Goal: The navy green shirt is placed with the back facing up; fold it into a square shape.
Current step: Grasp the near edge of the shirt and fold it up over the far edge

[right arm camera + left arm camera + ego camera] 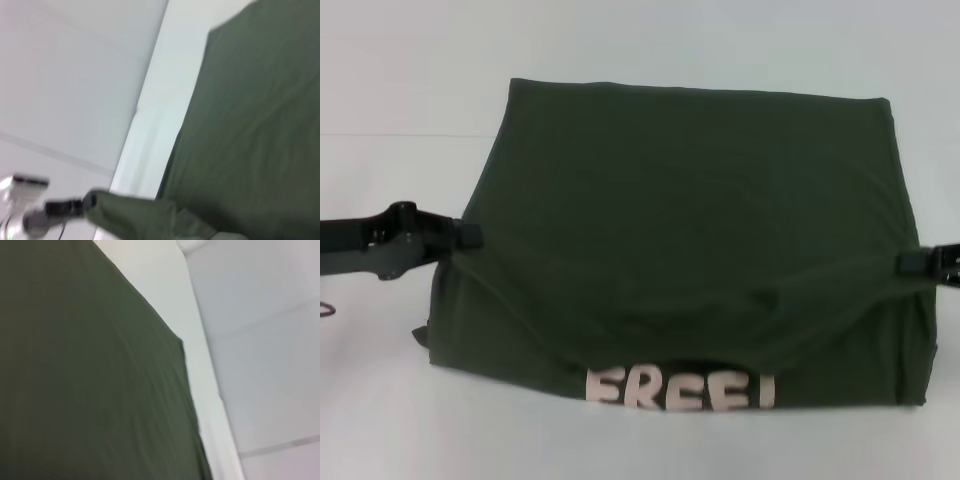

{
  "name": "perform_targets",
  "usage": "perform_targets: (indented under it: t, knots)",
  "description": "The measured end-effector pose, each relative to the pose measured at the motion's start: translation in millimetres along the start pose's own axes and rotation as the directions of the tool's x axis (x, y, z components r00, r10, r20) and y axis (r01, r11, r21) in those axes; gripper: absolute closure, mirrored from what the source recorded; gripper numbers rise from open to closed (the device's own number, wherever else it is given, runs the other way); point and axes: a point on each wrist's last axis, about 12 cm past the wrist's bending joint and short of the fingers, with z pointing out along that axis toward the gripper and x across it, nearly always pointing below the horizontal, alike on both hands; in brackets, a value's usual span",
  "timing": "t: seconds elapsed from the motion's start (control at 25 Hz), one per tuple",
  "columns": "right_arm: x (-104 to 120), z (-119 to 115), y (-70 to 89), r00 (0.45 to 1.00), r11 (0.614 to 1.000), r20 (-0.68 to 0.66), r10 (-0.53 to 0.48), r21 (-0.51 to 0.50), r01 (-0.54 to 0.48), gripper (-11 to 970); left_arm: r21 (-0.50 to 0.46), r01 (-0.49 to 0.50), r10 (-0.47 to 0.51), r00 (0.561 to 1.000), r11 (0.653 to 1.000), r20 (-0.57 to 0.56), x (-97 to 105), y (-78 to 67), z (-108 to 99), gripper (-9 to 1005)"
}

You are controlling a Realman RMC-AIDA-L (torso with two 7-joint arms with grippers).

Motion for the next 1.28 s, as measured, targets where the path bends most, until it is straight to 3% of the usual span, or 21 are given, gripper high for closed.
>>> perform_targets:
  t: [0.2,0.52,1.0,1.28]
  knots:
    - [-3.6,-0.4,-12.3,0.989,0.999,0.145,0.024,0.03,-0.028,852,-0.021,0.007,-0.005,0.995,1.0,0.098,-3.5,7.6,2.7,966]
    - [-11.9,7.2,-19.5,0.966,0.997,0.257,-0.013,0.076,-0.007,845,-0.015,-0.028,0.031,0.977,0.999,0.211,-7.1,10.0,17.3,965]
    - [-23.7,27.6,-31.7,0.945,0.968,0.299,-0.128,0.247,0.053,834,-0.103,-0.044,0.078,0.932,0.994,0.354,-7.6,19.6,47.7,964]
    - [-27.7,27.7,-32.2,0.939,0.962,0.311,-0.145,0.268,0.06,828,-0.104,-0.092,0.126,0.913,0.99,0.388,-19.2,9.7,58.6,964]
